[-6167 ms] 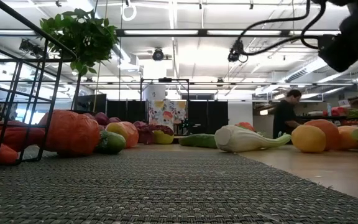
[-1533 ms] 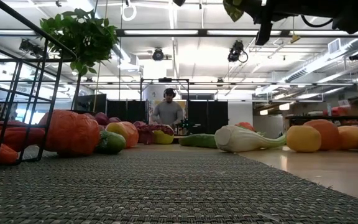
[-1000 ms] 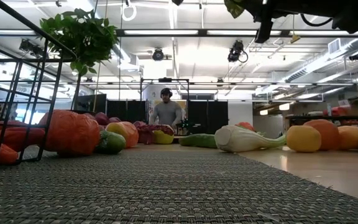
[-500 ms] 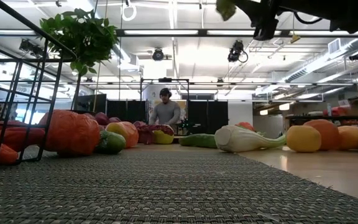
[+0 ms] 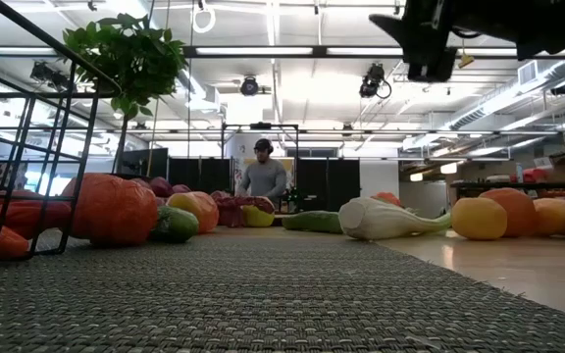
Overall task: Build produce basket
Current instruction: Put the green grapes into the wire basket
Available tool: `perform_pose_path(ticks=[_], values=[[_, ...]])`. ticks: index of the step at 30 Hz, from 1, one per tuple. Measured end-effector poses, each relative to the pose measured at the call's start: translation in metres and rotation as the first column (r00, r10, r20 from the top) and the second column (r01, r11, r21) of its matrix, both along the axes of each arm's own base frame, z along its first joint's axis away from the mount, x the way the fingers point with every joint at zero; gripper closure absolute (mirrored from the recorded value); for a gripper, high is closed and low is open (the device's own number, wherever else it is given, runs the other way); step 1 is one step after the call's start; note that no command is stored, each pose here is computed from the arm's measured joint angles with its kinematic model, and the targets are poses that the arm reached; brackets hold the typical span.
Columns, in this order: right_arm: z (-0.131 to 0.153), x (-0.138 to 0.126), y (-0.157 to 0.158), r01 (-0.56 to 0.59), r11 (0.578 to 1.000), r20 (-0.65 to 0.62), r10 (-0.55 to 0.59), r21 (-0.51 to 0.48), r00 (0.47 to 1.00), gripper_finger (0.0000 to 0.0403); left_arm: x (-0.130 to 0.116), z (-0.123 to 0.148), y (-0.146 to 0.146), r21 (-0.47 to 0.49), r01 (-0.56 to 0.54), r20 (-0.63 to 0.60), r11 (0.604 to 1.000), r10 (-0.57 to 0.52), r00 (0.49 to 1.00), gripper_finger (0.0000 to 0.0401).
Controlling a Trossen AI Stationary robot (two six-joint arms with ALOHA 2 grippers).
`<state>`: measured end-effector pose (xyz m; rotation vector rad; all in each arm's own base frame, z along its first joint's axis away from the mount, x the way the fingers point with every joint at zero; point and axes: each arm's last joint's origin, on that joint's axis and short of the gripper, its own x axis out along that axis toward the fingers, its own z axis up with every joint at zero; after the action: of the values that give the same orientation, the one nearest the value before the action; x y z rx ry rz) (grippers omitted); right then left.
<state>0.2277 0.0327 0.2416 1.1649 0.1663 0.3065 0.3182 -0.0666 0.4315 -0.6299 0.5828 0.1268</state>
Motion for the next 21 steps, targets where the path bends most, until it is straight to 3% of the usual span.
perform_pose_path(ticks=[5, 10, 15, 18, 21], values=[[-0.007, 0.0, 0.001, -0.012, 1.0, -0.072, 0.011, -0.012, 0.997, 0.0021, -0.033, -0.003, -0.02, -0.015, 0.143, -0.17, 0.99, -0.143, 0.975, 0.0334], [-0.009, -0.001, 0.004, -0.022, 1.0, -0.089, 0.02, -0.022, 0.996, 0.0021, -0.063, -0.012, -0.05, -0.016, 0.268, -0.343, 0.963, -0.257, 0.903, 0.0333], [-0.009, -0.002, 0.011, 0.013, 1.0, -0.094, -0.013, -0.007, 0.995, 0.0021, -0.084, -0.013, -0.081, -0.017, 0.389, -0.369, 0.921, -0.368, 0.854, 0.0333], [-0.01, -0.002, 0.014, 0.048, 0.999, -0.102, -0.049, -0.01, 0.994, 0.0021, -0.097, -0.015, -0.094, -0.03, 0.419, -0.409, 0.908, -0.393, 0.824, 0.0335], [-0.01, -0.003, 0.017, 0.077, 0.997, -0.107, -0.077, -0.001, 0.991, 0.0021, -0.113, -0.024, -0.101, -0.03, 0.414, -0.524, 0.91, -0.367, 0.768, 0.0337]])
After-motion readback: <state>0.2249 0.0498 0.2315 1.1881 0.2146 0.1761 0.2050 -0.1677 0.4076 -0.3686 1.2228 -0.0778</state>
